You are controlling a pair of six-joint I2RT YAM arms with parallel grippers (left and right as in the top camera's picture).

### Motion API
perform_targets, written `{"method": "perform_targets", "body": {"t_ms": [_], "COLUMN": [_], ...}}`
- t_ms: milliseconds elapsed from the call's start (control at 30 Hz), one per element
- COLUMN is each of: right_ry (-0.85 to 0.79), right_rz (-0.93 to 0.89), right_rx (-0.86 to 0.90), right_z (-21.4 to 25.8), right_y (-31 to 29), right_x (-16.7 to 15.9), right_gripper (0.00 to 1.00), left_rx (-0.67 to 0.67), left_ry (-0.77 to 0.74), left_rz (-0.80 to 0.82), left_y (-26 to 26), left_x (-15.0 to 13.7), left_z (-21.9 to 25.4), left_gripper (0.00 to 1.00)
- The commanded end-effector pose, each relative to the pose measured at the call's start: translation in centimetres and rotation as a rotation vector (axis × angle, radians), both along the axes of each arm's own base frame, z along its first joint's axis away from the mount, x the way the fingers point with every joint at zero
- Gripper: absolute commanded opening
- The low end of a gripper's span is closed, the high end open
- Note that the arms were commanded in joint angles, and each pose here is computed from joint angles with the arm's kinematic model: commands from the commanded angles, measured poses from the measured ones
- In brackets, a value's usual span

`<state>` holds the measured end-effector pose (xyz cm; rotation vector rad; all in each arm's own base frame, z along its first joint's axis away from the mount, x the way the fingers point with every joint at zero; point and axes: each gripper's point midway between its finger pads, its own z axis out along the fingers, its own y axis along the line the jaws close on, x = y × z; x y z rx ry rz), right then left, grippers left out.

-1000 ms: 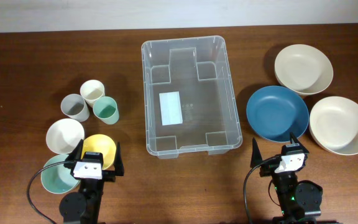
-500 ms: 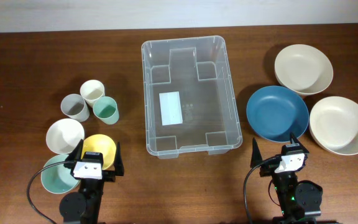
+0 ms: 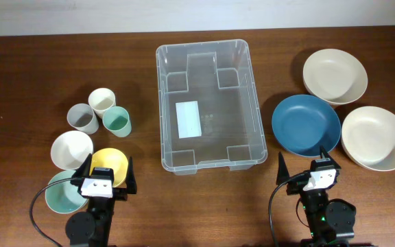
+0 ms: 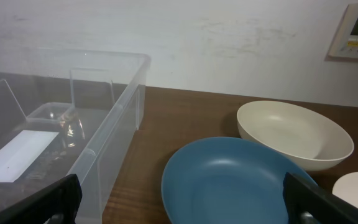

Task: Pack container

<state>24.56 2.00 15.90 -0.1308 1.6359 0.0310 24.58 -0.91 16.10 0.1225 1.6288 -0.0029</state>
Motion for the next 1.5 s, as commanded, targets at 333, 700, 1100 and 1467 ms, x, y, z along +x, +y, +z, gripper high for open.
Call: {"method": "perform_targets", "body": {"t_ms": [333,700,1100,1467], "right_ry": [0.002,0.002,0.002,-0.035], "right_rz": [0.012,0.012,0.012,0.013], "right_rx": [-0.003,-0.003,-0.003,-0.005], "right_z": [-0.2,-0.2,-0.2,0.9], "right_y": [0.3,0.3,0.3,0.3], "right_x": [0.0,0.0,0.0,0.0], "right_gripper": [0.99,0.99,0.99,0.99], "left_rx": [-0.013,-0.013,-0.013,-0.050], "left_ry": [0.002,0.002,0.002,-0.010], "left_rz": [0.004,0.004,0.004,-0.014], "left_y": [0.1,0.1,0.1,-0.2], "left_x": [0.0,0.0,0.0,-0.1], "left_z": [-0.1,-0.1,-0.1,0.5], "left_gripper": [0.99,0.99,0.99,0.99]}}
